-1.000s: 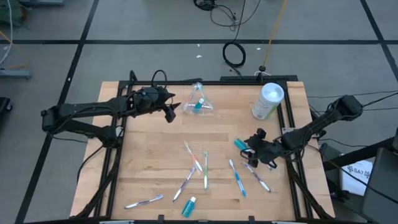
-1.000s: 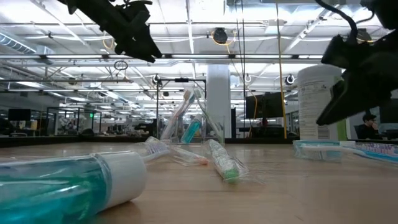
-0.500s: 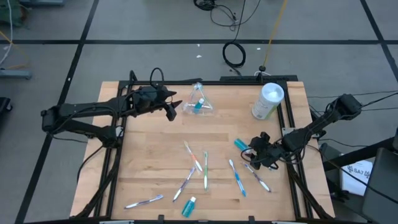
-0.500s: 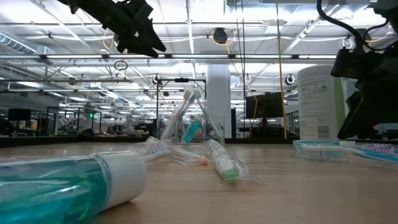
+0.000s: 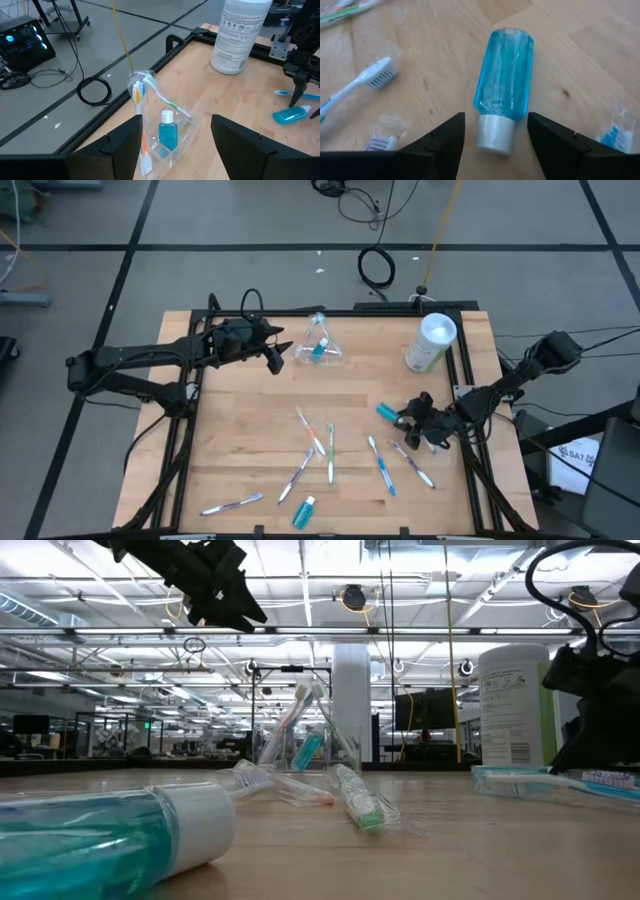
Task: Pick & Place toothbrushing station
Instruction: Put the top blue mouthwash into the transparent organizer
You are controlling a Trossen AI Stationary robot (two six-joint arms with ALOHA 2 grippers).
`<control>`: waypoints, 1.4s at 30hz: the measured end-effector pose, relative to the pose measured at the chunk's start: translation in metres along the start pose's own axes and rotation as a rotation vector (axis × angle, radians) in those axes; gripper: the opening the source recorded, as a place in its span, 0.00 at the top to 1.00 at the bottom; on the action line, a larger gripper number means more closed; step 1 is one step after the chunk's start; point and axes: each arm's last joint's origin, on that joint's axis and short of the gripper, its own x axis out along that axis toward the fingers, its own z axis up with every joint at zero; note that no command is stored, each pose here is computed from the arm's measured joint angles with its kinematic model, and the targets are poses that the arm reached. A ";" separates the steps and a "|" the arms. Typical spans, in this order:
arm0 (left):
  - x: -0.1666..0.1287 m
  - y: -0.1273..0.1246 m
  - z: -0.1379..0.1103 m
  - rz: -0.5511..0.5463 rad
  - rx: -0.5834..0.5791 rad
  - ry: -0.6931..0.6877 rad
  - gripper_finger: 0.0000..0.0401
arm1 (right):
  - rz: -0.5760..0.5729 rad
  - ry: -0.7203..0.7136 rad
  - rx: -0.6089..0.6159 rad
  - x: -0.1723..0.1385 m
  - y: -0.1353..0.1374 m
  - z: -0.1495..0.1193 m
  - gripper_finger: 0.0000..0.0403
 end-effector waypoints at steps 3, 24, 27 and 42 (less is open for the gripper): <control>0.000 0.000 0.000 0.000 0.000 0.000 0.39 | -0.005 0.004 -0.010 0.001 -0.004 -0.003 0.55; 0.000 0.000 0.000 0.000 0.014 -0.001 0.39 | 0.039 -0.059 -0.197 0.000 0.016 0.029 0.75; 0.000 0.000 0.000 0.000 0.041 -0.001 0.39 | 0.037 -0.124 -0.296 -0.002 0.027 0.054 0.75; 0.000 0.000 0.000 -0.001 0.083 0.000 0.39 | 0.085 -0.167 -0.854 0.021 0.057 0.191 0.75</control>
